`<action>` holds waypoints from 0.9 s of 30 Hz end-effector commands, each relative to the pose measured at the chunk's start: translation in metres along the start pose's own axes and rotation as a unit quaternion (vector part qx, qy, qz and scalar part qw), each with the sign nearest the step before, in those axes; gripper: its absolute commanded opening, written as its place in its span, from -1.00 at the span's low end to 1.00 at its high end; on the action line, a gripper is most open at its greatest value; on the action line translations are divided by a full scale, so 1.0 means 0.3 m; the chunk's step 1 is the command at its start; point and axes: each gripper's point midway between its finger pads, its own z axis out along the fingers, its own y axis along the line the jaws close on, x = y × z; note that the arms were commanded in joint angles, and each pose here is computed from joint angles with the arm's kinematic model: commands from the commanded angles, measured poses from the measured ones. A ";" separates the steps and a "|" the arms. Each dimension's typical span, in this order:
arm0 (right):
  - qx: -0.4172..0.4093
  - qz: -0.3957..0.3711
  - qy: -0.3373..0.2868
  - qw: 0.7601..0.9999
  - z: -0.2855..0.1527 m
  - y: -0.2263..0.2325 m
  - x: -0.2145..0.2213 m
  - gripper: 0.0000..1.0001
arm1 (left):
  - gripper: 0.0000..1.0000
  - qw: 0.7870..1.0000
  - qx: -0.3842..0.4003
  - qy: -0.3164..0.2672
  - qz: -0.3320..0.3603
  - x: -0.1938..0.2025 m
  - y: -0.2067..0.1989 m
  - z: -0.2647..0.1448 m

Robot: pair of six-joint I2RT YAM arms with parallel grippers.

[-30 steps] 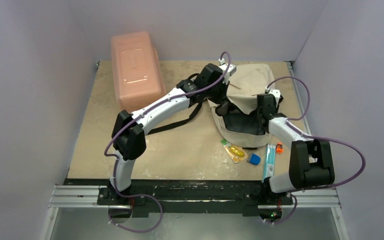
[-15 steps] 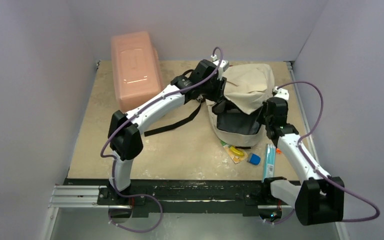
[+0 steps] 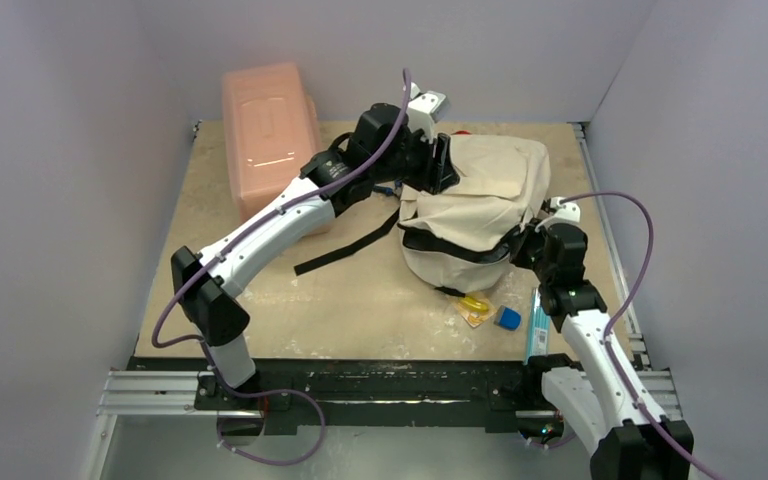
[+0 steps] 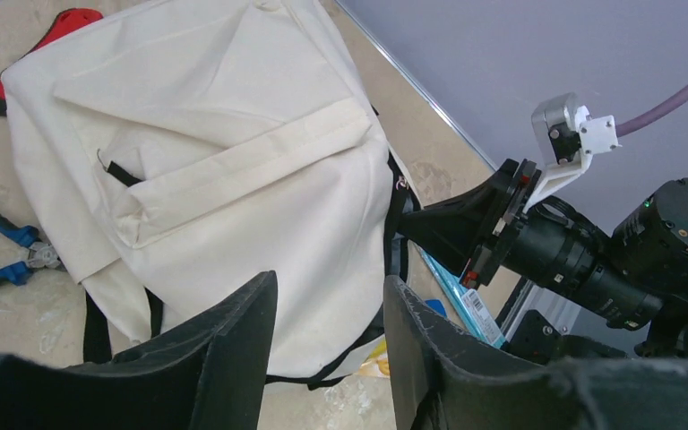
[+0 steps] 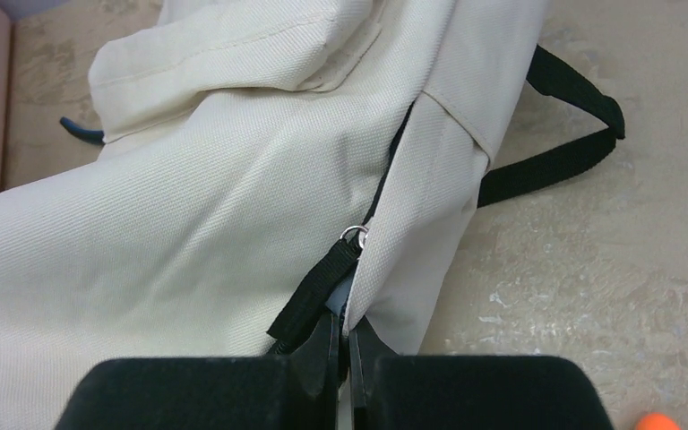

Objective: Pack the student bag
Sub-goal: Zip the student bag at the center of the board.

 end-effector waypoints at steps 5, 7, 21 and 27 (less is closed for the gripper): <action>-0.114 -0.004 -0.116 0.987 -0.069 0.136 -0.149 -1.00 | -0.03 0.980 0.194 0.029 -0.032 0.072 -0.245 0.087; -0.126 0.001 -0.120 0.985 -0.072 0.148 -0.144 -1.00 | -0.08 0.976 0.210 0.055 -0.034 0.125 -0.291 0.153; -0.145 0.015 -0.122 0.982 -0.089 0.168 -0.142 -1.00 | -0.25 0.987 0.100 0.113 -0.047 0.349 -0.138 0.439; -0.142 0.014 -0.123 0.982 -0.094 0.163 -0.138 -1.00 | -0.15 0.988 0.100 0.103 -0.047 0.334 -0.136 0.444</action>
